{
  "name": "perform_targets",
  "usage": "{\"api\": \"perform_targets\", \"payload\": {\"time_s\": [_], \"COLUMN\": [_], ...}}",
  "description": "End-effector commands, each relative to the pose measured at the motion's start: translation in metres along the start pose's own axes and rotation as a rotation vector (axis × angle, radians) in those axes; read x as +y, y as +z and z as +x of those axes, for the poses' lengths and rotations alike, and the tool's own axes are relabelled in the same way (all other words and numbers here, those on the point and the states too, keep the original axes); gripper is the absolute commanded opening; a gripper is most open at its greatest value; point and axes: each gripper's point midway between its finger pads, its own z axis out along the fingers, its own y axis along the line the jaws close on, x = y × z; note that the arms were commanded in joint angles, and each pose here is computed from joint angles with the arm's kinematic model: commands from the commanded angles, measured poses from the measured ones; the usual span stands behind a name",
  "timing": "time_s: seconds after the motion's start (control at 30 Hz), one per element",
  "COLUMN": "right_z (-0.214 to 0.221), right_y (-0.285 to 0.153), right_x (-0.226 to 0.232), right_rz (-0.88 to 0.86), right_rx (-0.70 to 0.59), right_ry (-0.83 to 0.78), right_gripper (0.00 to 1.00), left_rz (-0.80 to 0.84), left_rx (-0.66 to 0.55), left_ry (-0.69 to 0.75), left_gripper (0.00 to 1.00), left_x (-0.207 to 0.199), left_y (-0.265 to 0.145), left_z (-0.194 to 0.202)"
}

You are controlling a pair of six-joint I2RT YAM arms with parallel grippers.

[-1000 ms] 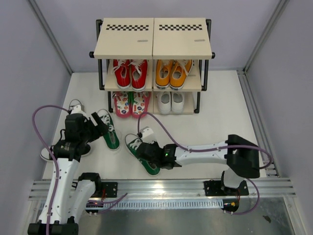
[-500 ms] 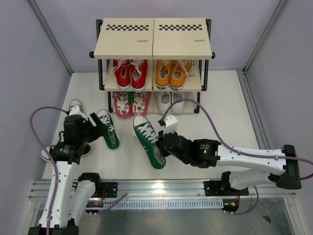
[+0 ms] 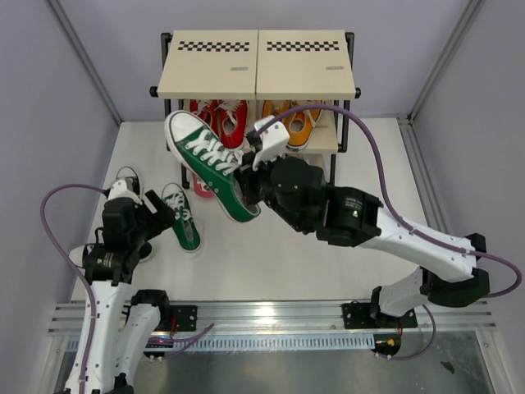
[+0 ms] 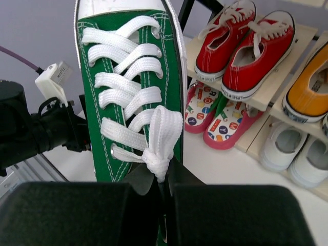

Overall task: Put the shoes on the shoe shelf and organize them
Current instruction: Place the shoe at the shoe shelf.

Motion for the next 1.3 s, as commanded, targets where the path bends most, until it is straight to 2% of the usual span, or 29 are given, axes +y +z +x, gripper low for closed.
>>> {"api": "perform_targets", "payload": {"time_s": [0.0,0.1,0.17,0.33,0.47,0.73,0.87,1.27], "right_z": [-0.094,-0.12,-0.136,-0.186,-0.216,-0.244,-0.248,-0.244], "right_y": [0.003,0.023,0.033,0.012,-0.009,-0.052,-0.068,-0.047], "right_x": [-0.003,-0.022,-0.05,-0.095,-0.149,-0.217,-0.249,-0.314], "right_rz": [0.013,0.082,0.159,0.314,0.437,0.676,0.836,0.916], "right_rx": [-0.212,-0.215,-0.233,-0.378,-0.469,-0.556,-0.56,-0.561], "right_ry": [-0.003,-0.003,0.01,0.016,0.044,0.03,-0.019,0.031], "right_gripper": [0.03,0.03,0.03,0.03,0.03,0.03,0.03,0.03], "left_rz": [0.006,0.008,0.007,0.005,0.005,-0.002,-0.006,-0.027], "left_rx": [-0.057,-0.063,-0.061,-0.054,-0.045,-0.042,-0.041,-0.044], "left_ry": [-0.013,-0.014,-0.014,-0.013,-0.011,-0.011,-0.011,-0.014], "left_gripper": [0.8,0.8,0.8,0.8,0.81,0.81,0.81,0.81], "left_x": [-0.001,-0.001,-0.001,0.0,-0.001,0.001,0.001,0.005], "left_y": [-0.004,-0.005,-0.005,-0.003,-0.002,0.0,0.0,0.002], "left_z": [-0.008,-0.009,-0.009,-0.008,-0.007,-0.006,-0.006,-0.006]}}
